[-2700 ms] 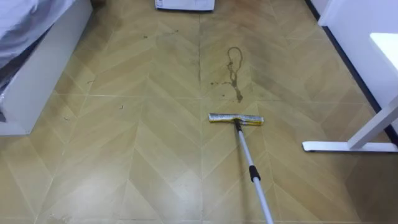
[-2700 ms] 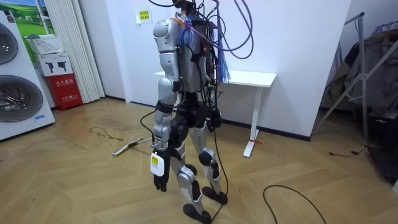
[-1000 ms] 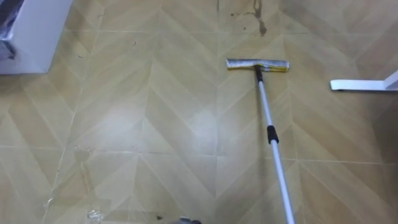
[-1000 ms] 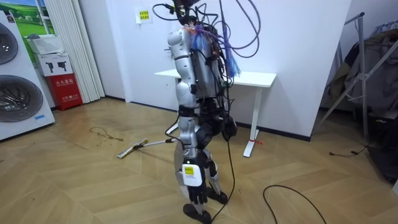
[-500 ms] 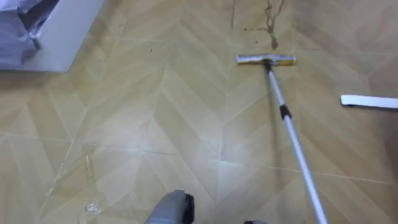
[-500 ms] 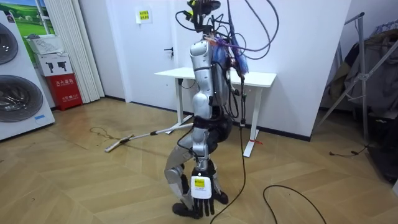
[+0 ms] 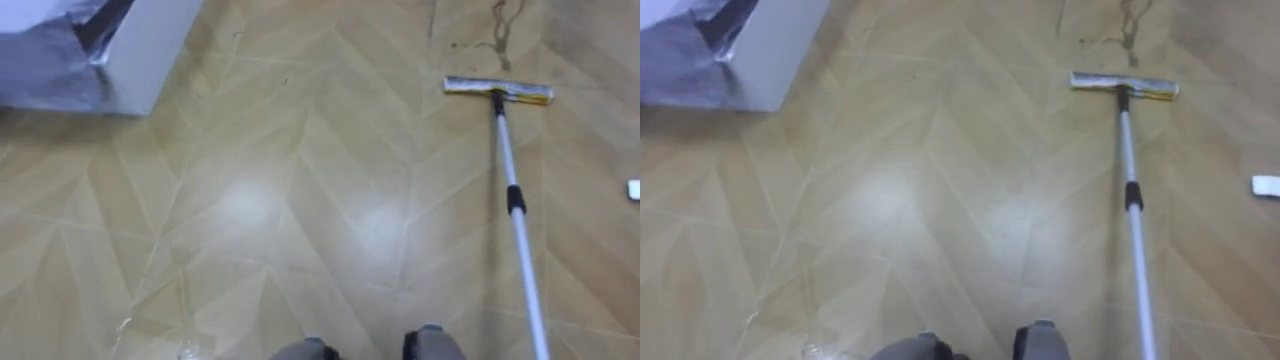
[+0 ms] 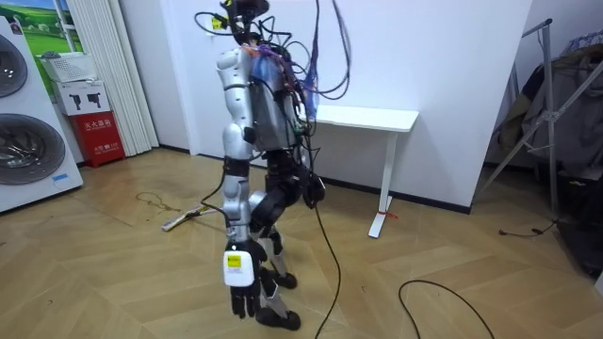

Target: Mop floor

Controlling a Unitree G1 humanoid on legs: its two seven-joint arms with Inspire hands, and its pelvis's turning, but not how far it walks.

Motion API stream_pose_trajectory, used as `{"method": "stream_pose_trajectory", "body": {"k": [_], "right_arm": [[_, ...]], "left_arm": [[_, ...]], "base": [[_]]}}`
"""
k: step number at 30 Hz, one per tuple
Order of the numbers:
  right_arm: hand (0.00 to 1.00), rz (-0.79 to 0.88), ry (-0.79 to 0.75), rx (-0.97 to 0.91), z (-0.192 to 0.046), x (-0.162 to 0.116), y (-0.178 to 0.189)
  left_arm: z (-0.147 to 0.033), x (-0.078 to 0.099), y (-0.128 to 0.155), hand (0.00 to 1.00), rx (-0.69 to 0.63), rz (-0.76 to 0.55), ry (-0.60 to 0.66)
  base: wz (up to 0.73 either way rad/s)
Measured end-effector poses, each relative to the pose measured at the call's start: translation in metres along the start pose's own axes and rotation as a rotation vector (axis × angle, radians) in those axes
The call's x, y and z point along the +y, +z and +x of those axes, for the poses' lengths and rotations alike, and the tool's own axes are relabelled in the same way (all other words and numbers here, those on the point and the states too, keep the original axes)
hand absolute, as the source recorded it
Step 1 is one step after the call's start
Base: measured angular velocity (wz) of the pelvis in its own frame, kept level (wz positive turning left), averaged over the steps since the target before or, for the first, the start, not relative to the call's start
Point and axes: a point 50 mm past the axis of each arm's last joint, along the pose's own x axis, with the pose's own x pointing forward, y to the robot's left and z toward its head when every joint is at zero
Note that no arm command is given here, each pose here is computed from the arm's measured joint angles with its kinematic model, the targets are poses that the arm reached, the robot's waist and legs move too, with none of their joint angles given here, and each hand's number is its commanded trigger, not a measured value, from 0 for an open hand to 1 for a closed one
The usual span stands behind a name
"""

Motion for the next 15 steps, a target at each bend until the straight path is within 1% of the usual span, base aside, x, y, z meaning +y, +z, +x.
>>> {"method": "stream_pose_trajectory", "body": {"k": [3, 5, 7, 9, 10, 11, 12, 15], "right_arm": [[1.0, 0.0, 0.021, 0.009, -0.001, 0.008, 0.002], [1.0, 0.002, 0.015, 0.007, -0.002, 0.007, 0.006], [1.0, 0.005, -0.002, -0.014, -0.005, 0.001, 0.02], [1.0, 0.012, -0.026, -0.085, -0.015, -0.011, 0.053], [1.0, 0.018, -0.032, -0.105, -0.019, -0.014, 0.063], [1.0, 0.024, -0.039, -0.154, -0.026, -0.017, 0.082], [1.0, 0.029, -0.038, -0.212, -0.035, -0.018, 0.103], [1.0, 0.053, -0.002, -0.299, -0.048, -0.011, 0.13]], "left_arm": [[0.0, -0.008, -0.006, 0.0, 0.03, -0.007, -0.024], [0.0, -0.009, -0.005, 0.0, 0.029, -0.019, -0.028], [0.0, -0.01, -0.01, 0.0, 0.04, -0.036, -0.031], [0.0, -0.009, -0.015, 0.0, 0.051, -0.039, -0.031], [0.0, -0.008, -0.015, 0.0, 0.05, -0.041, -0.03], [0.0, -0.006, -0.015, 0.0, 0.046, -0.041, -0.024], [0.0, -0.003, -0.016, 0.0, 0.045, -0.041, -0.019], [0.0, 0.005, -0.016, 0.0, 0.041, -0.042, -0.024]], "base": [[-0.15], [0.15], [0.08], [0.0], [-0.05], [-0.16], [-0.21], [-0.2]]}}
